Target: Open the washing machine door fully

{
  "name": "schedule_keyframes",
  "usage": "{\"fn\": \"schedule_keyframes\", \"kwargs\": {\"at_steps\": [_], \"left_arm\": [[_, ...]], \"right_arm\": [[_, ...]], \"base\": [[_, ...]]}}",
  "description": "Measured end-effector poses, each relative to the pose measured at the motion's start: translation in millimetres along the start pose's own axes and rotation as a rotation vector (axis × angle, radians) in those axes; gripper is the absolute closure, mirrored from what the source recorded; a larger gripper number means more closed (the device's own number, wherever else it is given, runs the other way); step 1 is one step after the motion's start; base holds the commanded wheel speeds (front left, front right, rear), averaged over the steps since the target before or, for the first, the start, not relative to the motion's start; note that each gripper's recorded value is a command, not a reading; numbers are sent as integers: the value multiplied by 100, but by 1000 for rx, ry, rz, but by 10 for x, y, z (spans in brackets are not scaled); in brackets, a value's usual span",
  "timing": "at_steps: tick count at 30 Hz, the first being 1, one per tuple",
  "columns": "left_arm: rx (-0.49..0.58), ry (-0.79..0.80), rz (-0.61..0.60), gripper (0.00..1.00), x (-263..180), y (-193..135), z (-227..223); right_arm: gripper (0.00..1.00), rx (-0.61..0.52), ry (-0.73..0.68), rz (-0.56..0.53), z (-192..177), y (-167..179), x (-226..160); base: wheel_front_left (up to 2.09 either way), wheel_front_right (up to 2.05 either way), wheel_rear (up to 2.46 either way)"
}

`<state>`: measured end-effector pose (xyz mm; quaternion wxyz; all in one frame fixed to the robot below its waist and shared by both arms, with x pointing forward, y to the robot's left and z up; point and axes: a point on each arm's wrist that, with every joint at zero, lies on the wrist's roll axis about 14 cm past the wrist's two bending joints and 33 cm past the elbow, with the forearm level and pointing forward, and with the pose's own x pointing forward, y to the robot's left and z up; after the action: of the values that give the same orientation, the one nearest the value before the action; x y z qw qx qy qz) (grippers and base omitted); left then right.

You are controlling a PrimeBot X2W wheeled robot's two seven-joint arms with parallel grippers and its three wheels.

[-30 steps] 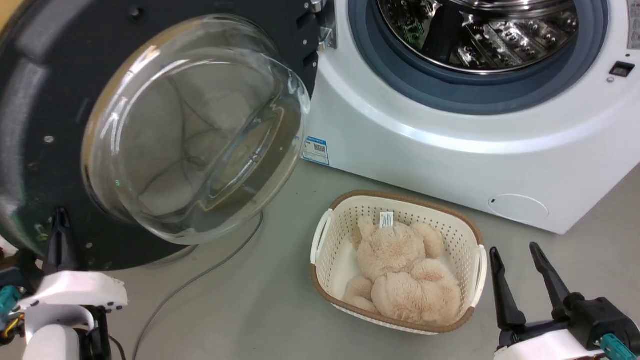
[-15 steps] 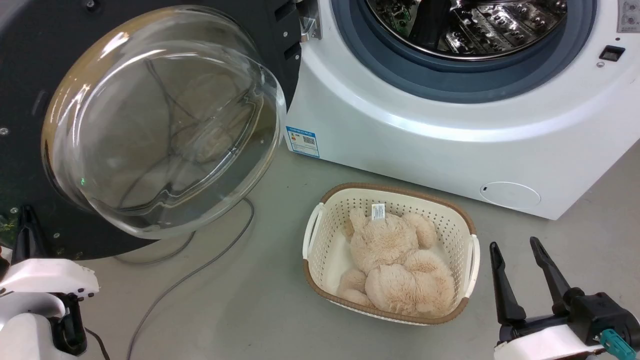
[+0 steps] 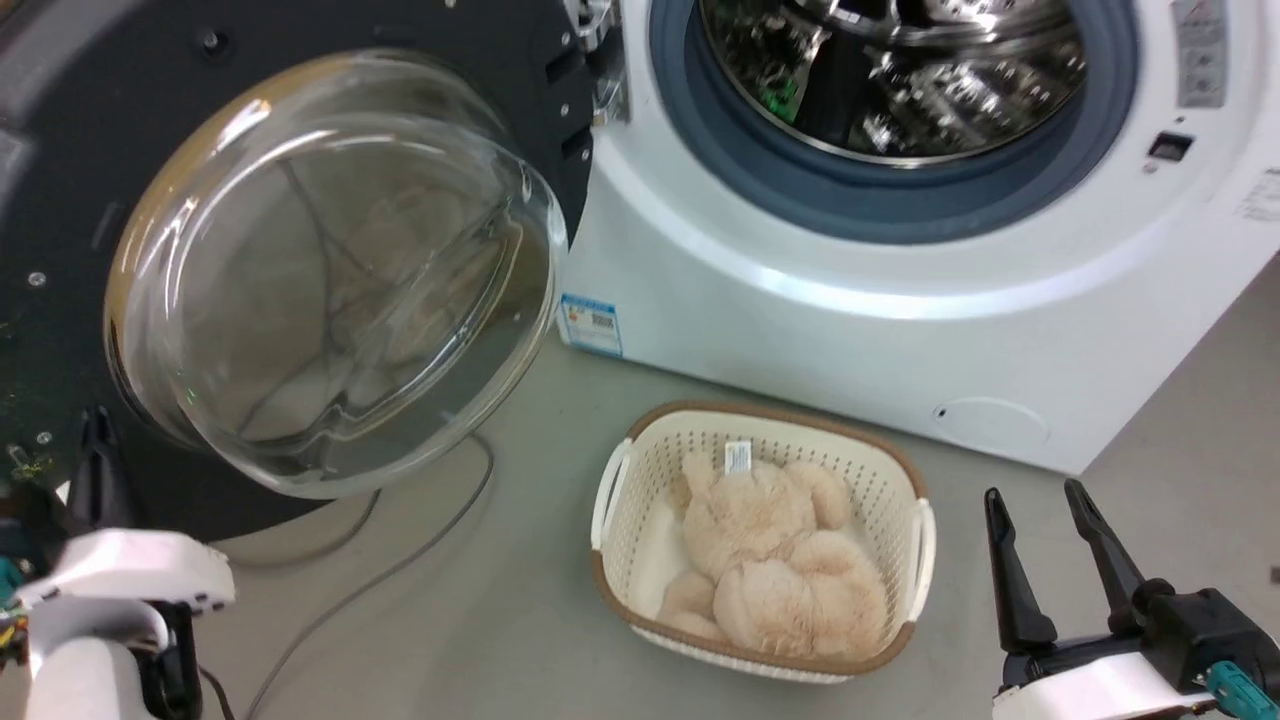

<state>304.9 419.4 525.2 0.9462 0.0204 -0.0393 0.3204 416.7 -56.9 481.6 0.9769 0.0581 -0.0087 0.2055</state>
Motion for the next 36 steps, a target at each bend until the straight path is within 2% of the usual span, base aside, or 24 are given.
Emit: {"fn": "schedule_keyframes", "kwargs": {"at_steps": [13,23,24,25,36], "left_arm": [[-33,-127,-179,100,-331,-530,336],[-78,-132,-354,100,-616,-1094,344],[-82,-127,-373,86,-640,-1156,330],[-85,-121,-393,0,-665,-1222,310],[-116,-95,-549,0,-812,-1746,251]], "right_arm": [[0,-38,-87,-78,371,-191,-279],[0,-51,-125,-143,520,-352,-495],[0,-52,-128,-148,531,-364,-510],[0,-53,-130,-153,539,-376,-526],[0,-67,-160,-224,648,-547,-744]], "base": [[0,0,0],[0,0,0],[0,0,0],[0,0,0],[0,0,0]]}}
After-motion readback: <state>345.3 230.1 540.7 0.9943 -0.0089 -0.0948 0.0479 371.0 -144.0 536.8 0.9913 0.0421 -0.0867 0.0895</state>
